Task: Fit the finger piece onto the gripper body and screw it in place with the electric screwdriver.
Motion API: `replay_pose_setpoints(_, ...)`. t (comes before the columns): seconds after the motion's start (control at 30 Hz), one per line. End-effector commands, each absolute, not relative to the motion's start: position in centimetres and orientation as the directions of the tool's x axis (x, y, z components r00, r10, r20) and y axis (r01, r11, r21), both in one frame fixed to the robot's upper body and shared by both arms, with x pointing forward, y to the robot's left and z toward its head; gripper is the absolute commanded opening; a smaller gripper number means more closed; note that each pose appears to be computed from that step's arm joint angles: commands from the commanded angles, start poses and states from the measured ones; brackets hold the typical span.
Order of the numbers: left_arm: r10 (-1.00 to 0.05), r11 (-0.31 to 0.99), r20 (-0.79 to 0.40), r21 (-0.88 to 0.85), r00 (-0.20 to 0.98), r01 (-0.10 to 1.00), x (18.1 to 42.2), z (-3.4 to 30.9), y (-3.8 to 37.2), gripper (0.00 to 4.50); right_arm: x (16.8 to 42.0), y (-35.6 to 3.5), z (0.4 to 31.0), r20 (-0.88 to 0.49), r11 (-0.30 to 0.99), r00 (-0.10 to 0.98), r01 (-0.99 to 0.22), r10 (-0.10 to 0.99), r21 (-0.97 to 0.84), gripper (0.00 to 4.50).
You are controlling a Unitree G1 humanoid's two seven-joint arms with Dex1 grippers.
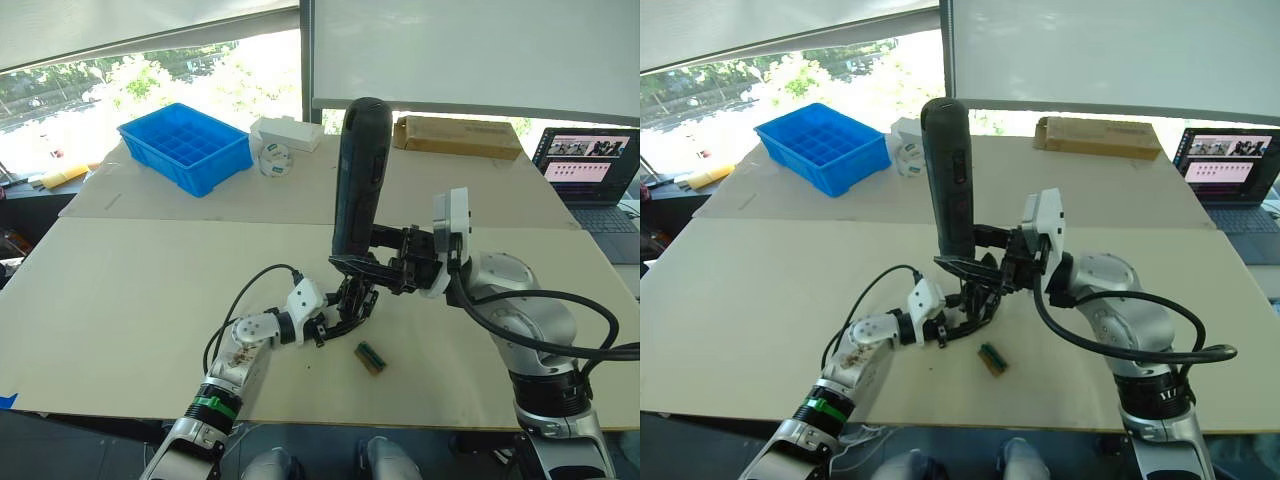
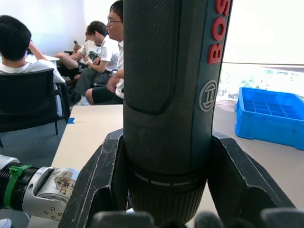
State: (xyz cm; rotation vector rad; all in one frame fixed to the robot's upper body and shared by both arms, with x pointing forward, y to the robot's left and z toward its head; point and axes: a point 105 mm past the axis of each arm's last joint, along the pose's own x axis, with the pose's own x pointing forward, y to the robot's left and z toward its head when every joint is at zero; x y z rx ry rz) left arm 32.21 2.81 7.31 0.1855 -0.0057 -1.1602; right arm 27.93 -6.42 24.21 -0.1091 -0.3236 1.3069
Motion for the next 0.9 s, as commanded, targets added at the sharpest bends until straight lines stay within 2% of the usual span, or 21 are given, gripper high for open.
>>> replay_pose_setpoints(0.03,-0.909,0.369,-0.175,0.088,0.379,0.925,31.33,4.78,2.94,2.27,27.17,-6.36,25.16,0.199,0.257,0.202,-0.914,0.959,-0.315,1.91)
replay_pose_setpoints(0.6,-0.909,0.368,-0.178,0.083,0.378,0.926,31.24,4.62,2.87,2.27,26.52,-6.1,25.07,0.195,0.226,0.174,-0.931,0.965,-0.286,1.91)
replay_pose_setpoints(0.9,-0.91,0.366,-0.179,0.081,0.375,0.927,31.2,4.56,2.78,2.27,27.36,-6.26,24.35,0.179,0.263,0.218,-0.92,0.959,-0.289,1.91)
